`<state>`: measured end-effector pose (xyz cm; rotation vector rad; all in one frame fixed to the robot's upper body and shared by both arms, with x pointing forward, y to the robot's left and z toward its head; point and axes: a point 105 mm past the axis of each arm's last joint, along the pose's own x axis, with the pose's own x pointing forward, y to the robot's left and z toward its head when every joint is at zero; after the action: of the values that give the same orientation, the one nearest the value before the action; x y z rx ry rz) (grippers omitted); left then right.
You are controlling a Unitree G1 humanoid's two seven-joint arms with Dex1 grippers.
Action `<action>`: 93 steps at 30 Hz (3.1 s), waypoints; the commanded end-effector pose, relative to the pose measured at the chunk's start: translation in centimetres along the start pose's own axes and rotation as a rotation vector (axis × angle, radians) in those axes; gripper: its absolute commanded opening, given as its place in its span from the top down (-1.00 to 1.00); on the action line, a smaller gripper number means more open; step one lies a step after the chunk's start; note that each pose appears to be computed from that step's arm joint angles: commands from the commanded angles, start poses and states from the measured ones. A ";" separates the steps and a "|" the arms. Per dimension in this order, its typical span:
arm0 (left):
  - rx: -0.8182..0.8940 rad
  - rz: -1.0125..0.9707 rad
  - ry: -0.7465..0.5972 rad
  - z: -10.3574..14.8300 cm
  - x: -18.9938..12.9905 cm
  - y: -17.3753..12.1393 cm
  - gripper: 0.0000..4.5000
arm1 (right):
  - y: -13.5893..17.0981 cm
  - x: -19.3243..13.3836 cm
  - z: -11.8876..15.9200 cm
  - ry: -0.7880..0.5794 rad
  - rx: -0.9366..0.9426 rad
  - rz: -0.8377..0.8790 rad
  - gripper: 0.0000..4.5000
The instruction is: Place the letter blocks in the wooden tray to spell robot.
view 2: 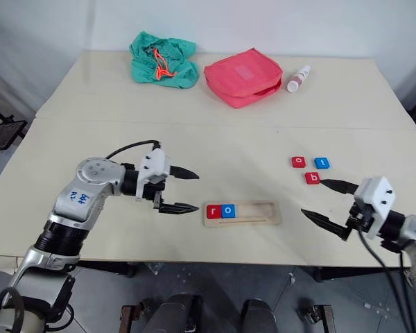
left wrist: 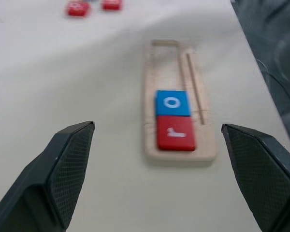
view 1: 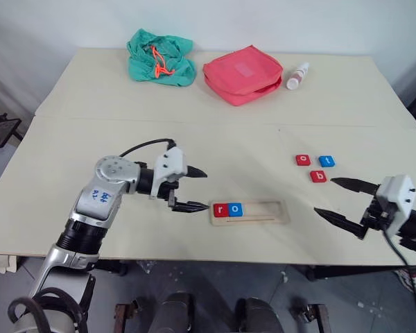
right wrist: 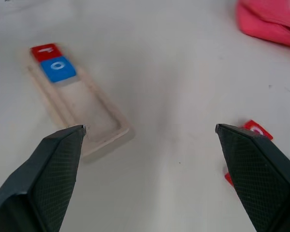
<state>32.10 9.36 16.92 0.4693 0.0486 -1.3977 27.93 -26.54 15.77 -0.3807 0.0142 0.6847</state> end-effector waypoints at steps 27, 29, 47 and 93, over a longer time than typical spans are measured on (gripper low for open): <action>0.049 0.106 -0.297 -4.2 -4.8 -2.3 -0.99 | 1.1 -2.1 -2.8 0.006 0.297 -0.549 -1.00; 0.048 0.099 -0.301 -4.3 -4.9 -2.4 -0.99 | 1.0 -2.0 -2.8 0.005 0.299 -0.547 -1.00; 0.072 0.110 -0.320 -3.5 -4.8 -2.1 -0.99 | -0.1 -0.1 -2.6 0.018 0.360 -0.532 -1.00; 0.045 0.124 -0.342 -3.6 -4.7 -3.3 -1.00 | 1.0 2.9 -2.1 0.014 0.354 -0.532 0.35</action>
<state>29.01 14.28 13.53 0.2549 -0.2594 -1.3351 30.59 -24.97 11.41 -0.0412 0.0939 0.1579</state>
